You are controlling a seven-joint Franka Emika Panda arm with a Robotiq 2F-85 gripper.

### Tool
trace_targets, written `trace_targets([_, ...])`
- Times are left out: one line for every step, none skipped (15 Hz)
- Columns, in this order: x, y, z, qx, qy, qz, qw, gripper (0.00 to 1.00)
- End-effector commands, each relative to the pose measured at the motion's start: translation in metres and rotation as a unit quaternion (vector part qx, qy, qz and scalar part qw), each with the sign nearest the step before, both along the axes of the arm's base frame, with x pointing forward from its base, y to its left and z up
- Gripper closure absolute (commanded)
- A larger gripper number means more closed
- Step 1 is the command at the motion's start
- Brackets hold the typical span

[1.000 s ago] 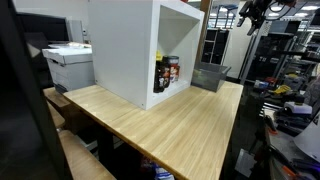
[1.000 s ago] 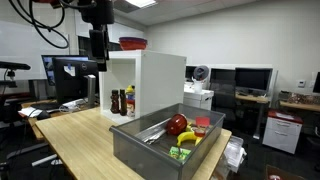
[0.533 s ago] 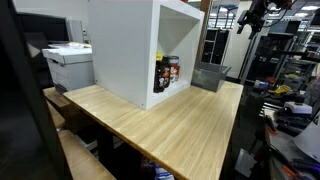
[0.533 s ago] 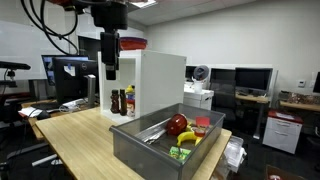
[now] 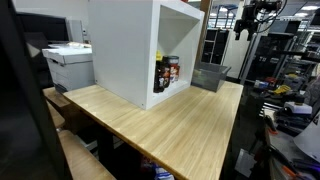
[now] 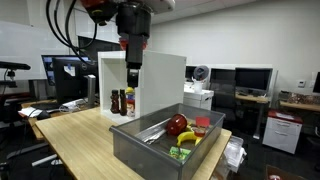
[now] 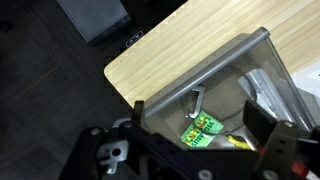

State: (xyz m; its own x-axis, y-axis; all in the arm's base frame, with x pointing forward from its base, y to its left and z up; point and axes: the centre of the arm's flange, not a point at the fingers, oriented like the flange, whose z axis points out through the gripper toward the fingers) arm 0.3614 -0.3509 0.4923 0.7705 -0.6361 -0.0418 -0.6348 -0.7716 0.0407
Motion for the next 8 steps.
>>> trace_targets([0.020, -0.011, -0.002, -0.031, 0.033, 0.016, 0.9988, 0.00])
trace_targets([0.024, -0.013, -0.004, -0.037, 0.039, 0.020, 0.9984, 0.00])
trace_targets([0.030, -0.015, -0.006, -0.045, 0.046, 0.025, 0.9976, 0.00])
trace_targets([0.037, -0.016, -0.008, -0.053, 0.053, 0.031, 0.9967, 0.00])
trace_targets([0.039, -0.017, -0.009, -0.056, 0.056, 0.033, 0.9963, 0.00])
trace_targets([0.045, -0.019, -0.012, -0.062, 0.062, 0.038, 0.9955, 0.00])
trace_targets([0.050, -0.021, -0.014, -0.065, 0.061, 0.041, 0.9952, 0.00])
trace_targets([0.058, -0.023, -0.016, -0.071, 0.061, 0.044, 0.9946, 0.00])
